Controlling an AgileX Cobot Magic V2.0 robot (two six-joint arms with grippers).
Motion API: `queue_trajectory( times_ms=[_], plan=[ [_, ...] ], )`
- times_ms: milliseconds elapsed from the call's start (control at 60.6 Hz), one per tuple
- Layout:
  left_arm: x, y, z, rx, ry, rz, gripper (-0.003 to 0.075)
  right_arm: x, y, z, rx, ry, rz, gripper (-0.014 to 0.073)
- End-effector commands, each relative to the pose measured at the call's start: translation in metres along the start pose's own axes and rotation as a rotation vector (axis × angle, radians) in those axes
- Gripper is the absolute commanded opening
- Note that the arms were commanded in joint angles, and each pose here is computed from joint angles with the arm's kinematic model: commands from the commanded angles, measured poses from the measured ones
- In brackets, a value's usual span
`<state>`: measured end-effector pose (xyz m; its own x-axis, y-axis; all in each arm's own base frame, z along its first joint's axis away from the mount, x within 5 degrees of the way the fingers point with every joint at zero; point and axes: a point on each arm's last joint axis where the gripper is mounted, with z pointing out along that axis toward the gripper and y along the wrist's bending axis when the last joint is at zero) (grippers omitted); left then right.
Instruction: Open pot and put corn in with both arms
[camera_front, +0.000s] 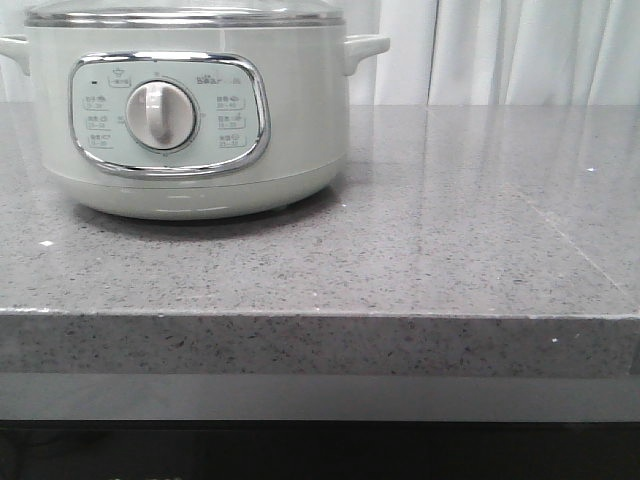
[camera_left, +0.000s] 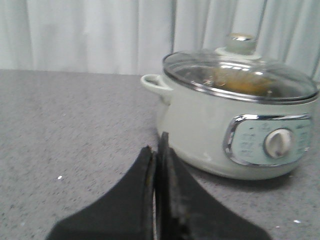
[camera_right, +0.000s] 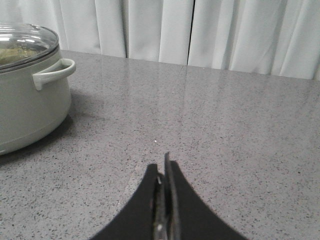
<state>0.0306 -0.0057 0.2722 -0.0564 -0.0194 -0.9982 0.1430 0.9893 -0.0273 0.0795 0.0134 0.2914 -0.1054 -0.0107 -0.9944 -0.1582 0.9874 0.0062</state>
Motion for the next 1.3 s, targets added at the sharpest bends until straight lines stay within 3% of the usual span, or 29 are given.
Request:
queue_trajectory(
  times_ms=[0,346,561,1287],
  plan=[
    [-0.003,0.002,-0.001,-0.061,-0.101,-0.009,-0.0018,-0.015,-0.001,-0.001,0.017,-0.089,-0.006,-0.0068],
    [0.047,0.008,0.018,-0.127,0.007,-0.019,-0.0018,-0.015,-0.001,-0.001,0.017,-0.089,-0.006,-0.0068],
    [0.071,0.01,0.027,-0.131,-0.041,-0.03,-0.0018,-0.015,-0.001,-0.001,0.017,-0.089,-0.006,-0.0068],
    [0.073,0.01,0.027,-0.131,-0.011,-0.033,-0.0018,-0.015,-0.001,-0.001,0.017,-0.089,-0.006,-0.0068]
  ],
)
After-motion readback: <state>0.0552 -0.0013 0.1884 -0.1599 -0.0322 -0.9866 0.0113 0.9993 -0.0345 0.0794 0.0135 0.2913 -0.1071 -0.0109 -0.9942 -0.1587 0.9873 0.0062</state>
